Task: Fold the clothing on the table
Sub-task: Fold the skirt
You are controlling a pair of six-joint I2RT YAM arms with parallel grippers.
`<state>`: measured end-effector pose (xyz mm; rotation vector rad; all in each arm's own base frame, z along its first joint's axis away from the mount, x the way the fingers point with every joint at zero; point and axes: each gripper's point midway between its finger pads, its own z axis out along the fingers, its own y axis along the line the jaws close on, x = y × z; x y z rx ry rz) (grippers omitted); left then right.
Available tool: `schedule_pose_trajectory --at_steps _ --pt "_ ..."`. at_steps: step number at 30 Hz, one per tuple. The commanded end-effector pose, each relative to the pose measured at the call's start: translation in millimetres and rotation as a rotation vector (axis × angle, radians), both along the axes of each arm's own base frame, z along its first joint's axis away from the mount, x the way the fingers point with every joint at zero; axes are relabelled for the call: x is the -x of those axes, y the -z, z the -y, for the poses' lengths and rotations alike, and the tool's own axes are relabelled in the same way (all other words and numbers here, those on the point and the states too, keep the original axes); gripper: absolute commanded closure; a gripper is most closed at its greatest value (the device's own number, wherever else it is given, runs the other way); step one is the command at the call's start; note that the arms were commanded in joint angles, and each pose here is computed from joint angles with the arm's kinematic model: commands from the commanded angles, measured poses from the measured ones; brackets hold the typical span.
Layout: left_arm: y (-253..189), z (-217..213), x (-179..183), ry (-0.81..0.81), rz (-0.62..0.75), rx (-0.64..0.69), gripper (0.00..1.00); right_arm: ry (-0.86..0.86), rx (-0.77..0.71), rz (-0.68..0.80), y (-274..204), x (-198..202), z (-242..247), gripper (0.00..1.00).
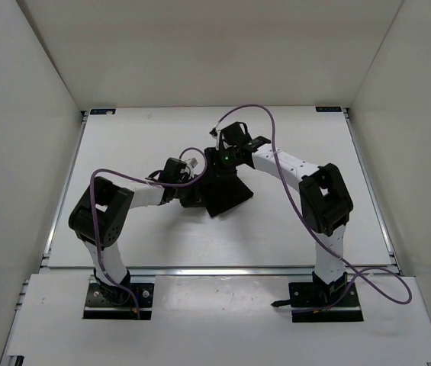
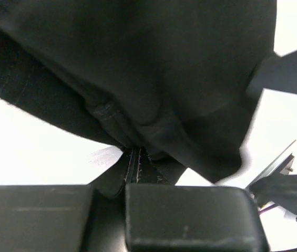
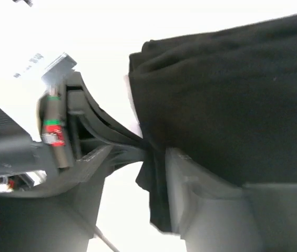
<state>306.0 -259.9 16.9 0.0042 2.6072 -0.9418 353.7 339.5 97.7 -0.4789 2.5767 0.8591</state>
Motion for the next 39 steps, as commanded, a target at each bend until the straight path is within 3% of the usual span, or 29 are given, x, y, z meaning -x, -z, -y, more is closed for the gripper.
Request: schedule_pose_trajectory --at_steps 1,2,4,6,9,11,12,14,17,18,19,20,22,24,25,27,34,37,39 --pt "10 -12 6 -0.012 -0.026 -0.044 1.0 0.037 -0.055 0.082 -50 -18 5 0.48" --pt "7 -13 5 -0.014 -0.025 -0.039 1.0 0.049 -0.068 0.101 -62 -20 10 0.41" --pt "1 -16 3 -0.026 -0.005 -0.034 1.0 0.079 -0.077 0.137 -78 -24 23 0.38" --pt "-6 -20 0 -0.043 0.007 -0.018 0.99 0.116 -0.082 0.189 -91 -28 38 0.41" --pt "-32 -31 -7 -0.082 0.053 0.001 0.89 0.164 -0.073 0.211 -82 -26 65 0.51" --pt "-48 -44 -18 -0.113 0.1 0.002 0.82 0.168 -0.05 0.158 -56 -20 76 0.76" --pt "-62 -49 -24 -0.133 0.131 0.009 0.72 0.162 -0.031 0.128 -41 -18 81 0.89" --pt "-81 -55 -30 -0.156 0.18 0.031 0.59 0.13 0.001 0.085 -17 -8 80 1.0" --pt "-99 -66 -39 -0.195 0.237 0.024 0.3 0.08 0.022 0.079 4 1 73 1.0" --pt "-102 -66 -39 -0.195 0.244 0.022 0.25 0.065 0.031 0.059 16 5 71 0.99" --pt "-105 -70 -40 -0.204 0.261 0.009 0.1 0.064 0.028 0.065 17 3 72 1.0" --pt "-106 -70 -40 -0.197 0.274 -0.004 0.03 0.055 0.025 0.051 20 6 72 1.0" --pt "-113 -78 -39 -0.215 0.32 -0.062 0.01 0.061 0.0 0.057 23 2 75 0.82" --pt "-109 -87 -33 -0.225 0.325 -0.109 0.01 0.073 -0.018 0.061 26 -2 84 0.48" --pt "-110 -93 -32 -0.238 0.331 -0.126 0.02 0.079 -0.022 0.072 25 -5 88 0.44" --pt "-114 -107 -31 -0.283 0.353 -0.137 0.01 0.055 -0.058 0.06 30 0 88 0.41" --pt "-100 -141 -14 -0.338 0.304 -0.236 0.01 0.005 -0.122 0.048 35 11 75 0.57" --pt "-104 -142 -18 -0.327 0.298 -0.259 0.01 0.011 -0.136 0.083 12 2 74 0.54" --pt "-95 -142 -15 -0.303 0.226 -0.284 0.01 0.032 -0.183 0.149 -21 -8 81 0.44"
